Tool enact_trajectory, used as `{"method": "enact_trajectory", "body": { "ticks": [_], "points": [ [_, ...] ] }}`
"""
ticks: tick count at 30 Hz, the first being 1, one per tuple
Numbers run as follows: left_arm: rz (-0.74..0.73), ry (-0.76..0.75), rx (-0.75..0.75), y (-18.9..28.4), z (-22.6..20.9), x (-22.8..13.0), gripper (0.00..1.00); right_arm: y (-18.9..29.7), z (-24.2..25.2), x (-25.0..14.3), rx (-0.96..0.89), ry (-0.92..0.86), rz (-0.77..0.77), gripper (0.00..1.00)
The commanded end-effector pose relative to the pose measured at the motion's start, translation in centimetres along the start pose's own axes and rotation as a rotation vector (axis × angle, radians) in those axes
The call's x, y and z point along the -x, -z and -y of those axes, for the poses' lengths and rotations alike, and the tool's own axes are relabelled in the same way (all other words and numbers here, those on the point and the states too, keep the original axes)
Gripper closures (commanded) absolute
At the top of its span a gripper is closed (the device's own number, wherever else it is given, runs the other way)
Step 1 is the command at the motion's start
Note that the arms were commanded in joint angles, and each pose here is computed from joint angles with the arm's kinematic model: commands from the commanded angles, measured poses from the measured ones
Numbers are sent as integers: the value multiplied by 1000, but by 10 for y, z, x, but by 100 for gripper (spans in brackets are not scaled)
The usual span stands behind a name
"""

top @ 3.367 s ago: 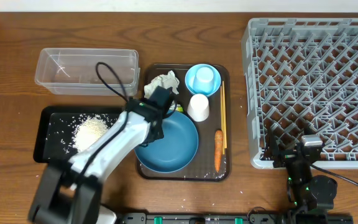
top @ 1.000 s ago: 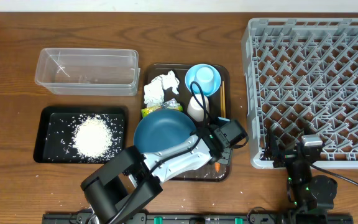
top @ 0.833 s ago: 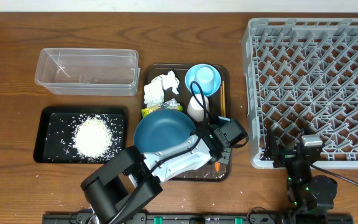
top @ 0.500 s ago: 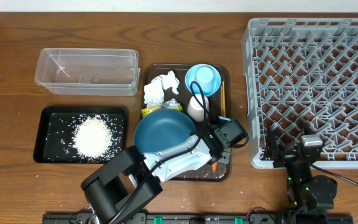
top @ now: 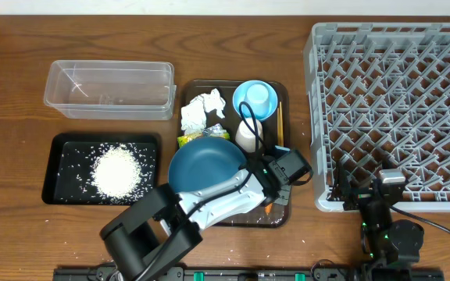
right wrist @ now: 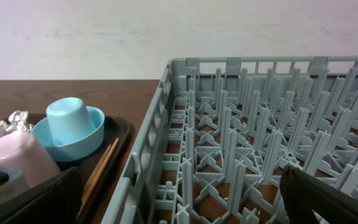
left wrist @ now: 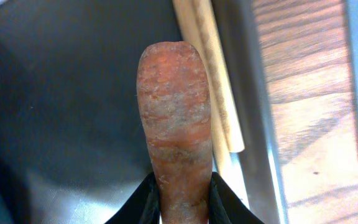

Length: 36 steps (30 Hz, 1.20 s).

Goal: Sort waste into correct bins and load items into the dishwasher rack
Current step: 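Carry the carrot left and lower it onto the rice on the black tray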

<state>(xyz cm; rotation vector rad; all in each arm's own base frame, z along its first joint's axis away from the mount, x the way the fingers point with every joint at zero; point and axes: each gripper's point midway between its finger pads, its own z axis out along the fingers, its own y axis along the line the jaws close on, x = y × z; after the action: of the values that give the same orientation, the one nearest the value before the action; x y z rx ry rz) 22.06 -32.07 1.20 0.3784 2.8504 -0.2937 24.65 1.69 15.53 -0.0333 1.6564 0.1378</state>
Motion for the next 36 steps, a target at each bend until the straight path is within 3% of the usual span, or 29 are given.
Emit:
{"method": "enact_trajectory", "body": {
  "ticks": [1, 7, 11, 17, 26, 36],
  "points": [
    [84, 0, -67, 32, 17, 22, 81, 0, 6, -2, -24, 10, -5, 1],
    [166, 14, -132, 72, 23, 38, 81, 0, 6, -2, -24, 9, -5, 1],
    [242, 75, -147, 111, 2, 58, 81, 0, 5, -2, -23, 9, -5, 1],
    [321, 282, 36, 163, -103, 75, 81, 0, 6, -2, -24, 10, -5, 2],
    [244, 727, 295, 182, -269, 46, 81, 0, 6, -2, -24, 9, -5, 1],
    [130, 1046, 391, 159, -363, 12, 81, 0, 6, -2, -24, 10, -5, 1]
  ]
}}
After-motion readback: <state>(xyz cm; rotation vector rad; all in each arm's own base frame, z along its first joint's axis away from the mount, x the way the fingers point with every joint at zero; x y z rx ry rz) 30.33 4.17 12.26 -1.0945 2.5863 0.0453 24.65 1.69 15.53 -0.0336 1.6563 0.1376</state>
